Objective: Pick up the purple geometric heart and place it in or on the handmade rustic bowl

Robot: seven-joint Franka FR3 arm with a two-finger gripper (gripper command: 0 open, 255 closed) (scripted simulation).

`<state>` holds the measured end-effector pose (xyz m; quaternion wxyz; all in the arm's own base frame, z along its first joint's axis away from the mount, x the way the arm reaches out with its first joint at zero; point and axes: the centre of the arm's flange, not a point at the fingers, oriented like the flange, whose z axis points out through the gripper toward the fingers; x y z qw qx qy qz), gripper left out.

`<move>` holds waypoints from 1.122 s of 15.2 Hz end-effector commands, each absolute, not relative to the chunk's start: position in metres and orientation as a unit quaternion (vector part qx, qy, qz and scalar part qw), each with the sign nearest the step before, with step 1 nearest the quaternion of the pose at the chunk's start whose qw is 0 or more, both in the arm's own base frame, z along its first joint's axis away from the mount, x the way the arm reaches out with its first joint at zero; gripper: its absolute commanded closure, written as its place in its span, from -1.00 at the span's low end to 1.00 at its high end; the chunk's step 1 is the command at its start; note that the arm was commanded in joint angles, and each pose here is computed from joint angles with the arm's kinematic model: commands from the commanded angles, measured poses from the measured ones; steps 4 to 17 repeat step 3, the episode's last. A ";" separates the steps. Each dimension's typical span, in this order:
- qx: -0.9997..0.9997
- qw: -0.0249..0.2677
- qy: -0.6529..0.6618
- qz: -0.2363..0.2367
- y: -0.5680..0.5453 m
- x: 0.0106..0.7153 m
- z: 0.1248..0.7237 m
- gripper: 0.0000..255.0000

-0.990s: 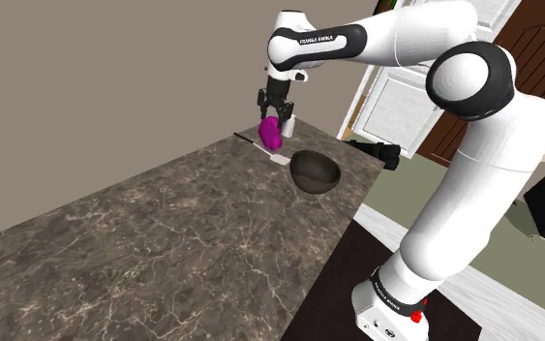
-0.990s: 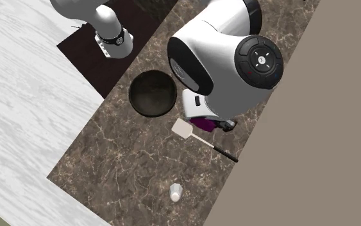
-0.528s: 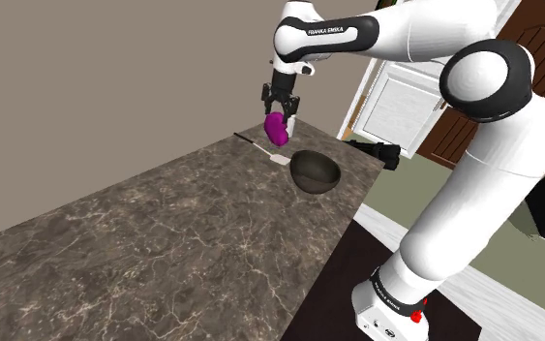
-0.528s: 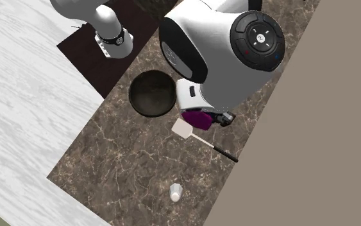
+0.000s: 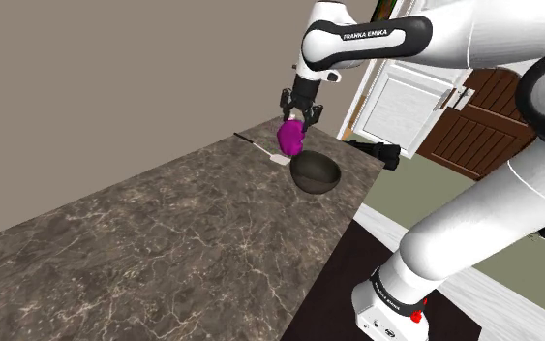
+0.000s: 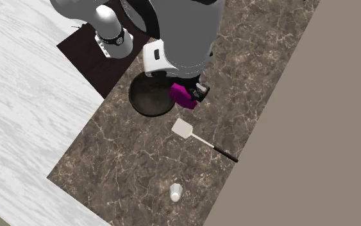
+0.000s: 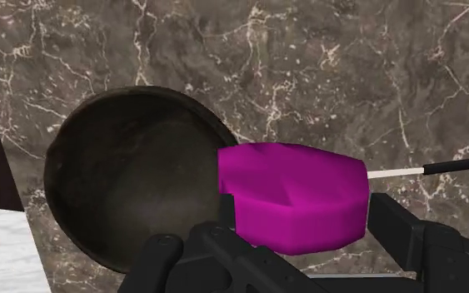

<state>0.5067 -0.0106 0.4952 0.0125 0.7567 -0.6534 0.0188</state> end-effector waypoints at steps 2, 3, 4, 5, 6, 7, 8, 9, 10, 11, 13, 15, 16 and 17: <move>0.756 0.024 -0.654 0.005 -0.013 0.461 0.489 1.00; 0.756 0.024 -0.654 0.005 -0.013 0.448 0.490 1.00; 0.756 0.024 -0.654 0.005 -0.013 0.448 0.490 1.00; 0.756 0.024 -0.654 0.005 -0.013 0.448 0.490 1.00; 0.756 0.024 -0.654 0.005 -0.013 0.448 0.490 1.00; 0.756 0.024 -0.654 0.005 -0.013 0.448 0.490 1.00; 0.756 0.024 -0.654 0.005 -0.013 0.448 0.490 1.00; 0.756 0.024 -0.654 0.005 -0.013 0.448 0.490 1.00; 0.756 0.024 -0.654 0.005 -0.013 0.448 0.490 1.00; 0.756 0.024 -0.654 0.005 -0.013 0.448 0.490 1.00; 0.756 0.024 -0.654 0.005 -0.013 0.448 0.490 1.00; 0.756 0.024 -0.654 0.005 -0.013 0.448 0.490 1.00; 0.756 0.024 -0.654 0.005 -0.013 0.448 0.490 1.00; 0.756 0.024 -0.654 0.005 -0.013 0.448 0.490 1.00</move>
